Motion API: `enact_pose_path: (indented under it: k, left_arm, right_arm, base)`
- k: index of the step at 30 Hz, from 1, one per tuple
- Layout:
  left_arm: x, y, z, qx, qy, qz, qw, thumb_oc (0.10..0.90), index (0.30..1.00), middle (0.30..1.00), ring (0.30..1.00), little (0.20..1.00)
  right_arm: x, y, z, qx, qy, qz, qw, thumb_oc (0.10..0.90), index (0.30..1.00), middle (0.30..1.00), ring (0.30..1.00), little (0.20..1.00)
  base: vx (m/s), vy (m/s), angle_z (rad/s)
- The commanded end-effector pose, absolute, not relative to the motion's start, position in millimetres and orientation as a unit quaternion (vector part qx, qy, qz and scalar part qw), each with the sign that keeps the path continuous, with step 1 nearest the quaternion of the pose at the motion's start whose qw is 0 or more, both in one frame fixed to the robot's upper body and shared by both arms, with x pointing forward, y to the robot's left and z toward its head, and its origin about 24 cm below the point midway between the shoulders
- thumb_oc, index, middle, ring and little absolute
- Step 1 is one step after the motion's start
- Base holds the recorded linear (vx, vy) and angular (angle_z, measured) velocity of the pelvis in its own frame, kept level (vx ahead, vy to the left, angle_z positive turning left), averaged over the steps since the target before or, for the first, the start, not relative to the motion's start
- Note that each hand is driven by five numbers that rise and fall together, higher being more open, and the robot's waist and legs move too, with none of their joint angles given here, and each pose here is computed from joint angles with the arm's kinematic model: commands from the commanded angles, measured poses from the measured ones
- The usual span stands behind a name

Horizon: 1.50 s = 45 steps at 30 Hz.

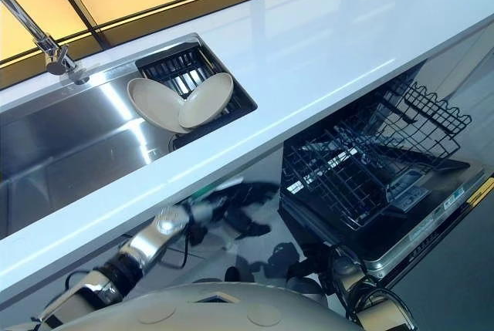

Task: Pick up plates and place into dishwasher.

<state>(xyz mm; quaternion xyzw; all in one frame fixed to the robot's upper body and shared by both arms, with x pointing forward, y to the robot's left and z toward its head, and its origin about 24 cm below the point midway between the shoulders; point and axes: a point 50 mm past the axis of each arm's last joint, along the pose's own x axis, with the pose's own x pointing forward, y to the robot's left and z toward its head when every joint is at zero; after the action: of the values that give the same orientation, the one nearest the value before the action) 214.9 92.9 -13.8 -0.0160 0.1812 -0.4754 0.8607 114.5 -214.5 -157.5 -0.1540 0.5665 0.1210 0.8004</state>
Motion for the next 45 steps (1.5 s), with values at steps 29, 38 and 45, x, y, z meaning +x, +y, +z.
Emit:
enact_pose_path:
  k: [29,38,45]
  left_arm:
    - [331.1,290.6,291.7,0.274,-0.261,0.105,0.920,0.800,0.900,0.900,0.900,0.900]
    - [344.7,324.6,306.9,0.341,-0.156,0.115,0.920,0.800,0.900,0.900,0.900,0.900]
    - [353.7,331.8,306.4,0.369,-0.100,0.124,0.916,0.800,0.900,0.900,0.900,0.900]
  right_arm:
    - [81.2,-220.4,-165.2,-0.183,0.616,0.157,0.750,0.800,0.900,0.900,0.900,0.900]
    - [70.8,-233.6,-164.8,-0.192,0.628,0.148,0.740,0.800,0.900,0.900,0.900,0.900]
    - [67.3,-239.1,-164.2,-0.199,0.629,0.150,0.736,0.800,0.900,0.900,0.900,0.900]
  base:
    - [0.04,0.012,0.00]
    - [0.06,0.055,-0.07]
    - [0.08,0.045,-0.21]
